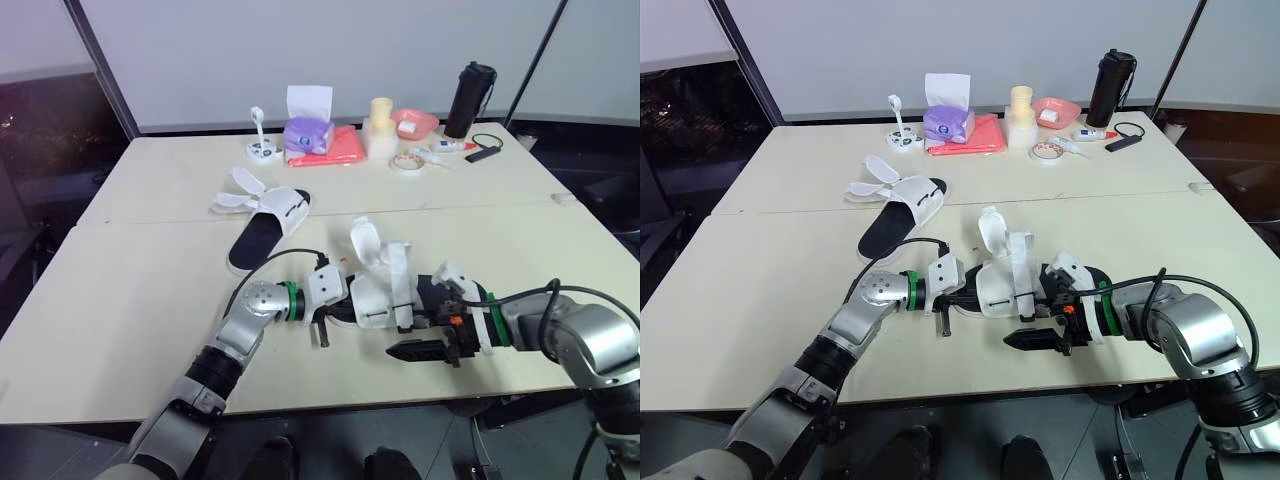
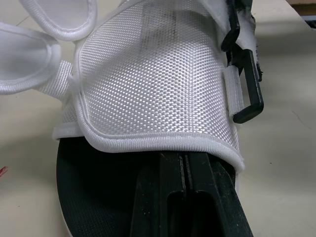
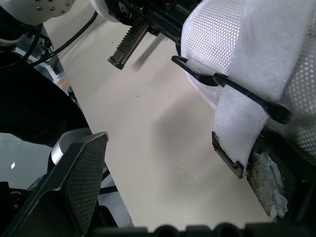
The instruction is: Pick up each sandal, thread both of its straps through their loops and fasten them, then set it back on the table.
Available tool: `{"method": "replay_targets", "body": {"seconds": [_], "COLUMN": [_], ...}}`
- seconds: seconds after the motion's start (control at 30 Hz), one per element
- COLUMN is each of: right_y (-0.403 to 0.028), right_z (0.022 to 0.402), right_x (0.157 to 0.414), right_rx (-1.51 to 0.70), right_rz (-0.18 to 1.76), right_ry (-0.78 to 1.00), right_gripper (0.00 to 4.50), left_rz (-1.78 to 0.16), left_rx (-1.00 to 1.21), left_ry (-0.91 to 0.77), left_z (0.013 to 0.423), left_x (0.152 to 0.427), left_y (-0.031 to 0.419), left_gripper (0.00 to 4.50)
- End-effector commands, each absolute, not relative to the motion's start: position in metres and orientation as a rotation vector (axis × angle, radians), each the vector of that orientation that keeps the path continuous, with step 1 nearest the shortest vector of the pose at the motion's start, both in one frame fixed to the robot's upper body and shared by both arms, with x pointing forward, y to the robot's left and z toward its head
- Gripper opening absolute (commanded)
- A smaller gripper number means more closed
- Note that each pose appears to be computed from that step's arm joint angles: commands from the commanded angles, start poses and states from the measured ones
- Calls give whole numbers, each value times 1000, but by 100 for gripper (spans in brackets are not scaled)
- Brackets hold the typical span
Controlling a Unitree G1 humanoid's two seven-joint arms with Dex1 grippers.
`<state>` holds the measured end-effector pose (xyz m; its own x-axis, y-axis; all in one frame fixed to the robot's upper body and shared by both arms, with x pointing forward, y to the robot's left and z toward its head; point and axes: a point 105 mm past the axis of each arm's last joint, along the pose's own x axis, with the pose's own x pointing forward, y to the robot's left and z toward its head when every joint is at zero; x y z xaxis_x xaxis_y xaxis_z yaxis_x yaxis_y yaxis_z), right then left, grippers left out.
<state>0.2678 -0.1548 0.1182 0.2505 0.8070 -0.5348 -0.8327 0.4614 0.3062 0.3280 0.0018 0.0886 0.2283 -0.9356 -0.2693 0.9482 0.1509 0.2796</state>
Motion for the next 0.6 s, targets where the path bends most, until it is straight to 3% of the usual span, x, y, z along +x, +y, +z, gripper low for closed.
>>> {"method": "replay_targets", "body": {"seconds": [0.03, 0.27, 0.6], "right_y": [-151, -155, -162], "right_z": [129, 128, 125], "right_x": [276, 283, 301], "right_rx": [-59, -68, -123], "right_rz": [1121, 1105, 1083], "right_ry": [642, 640, 618], "right_gripper": [363, 14, 5], "left_rz": [-1363, -1361, -1357], "left_rx": [450, 446, 412], "left_ry": [142, 139, 139], "left_z": [64, 64, 66], "left_x": [322, 322, 319], "left_y": [7, 7, 2], "left_gripper": [0, 0, 0]}}
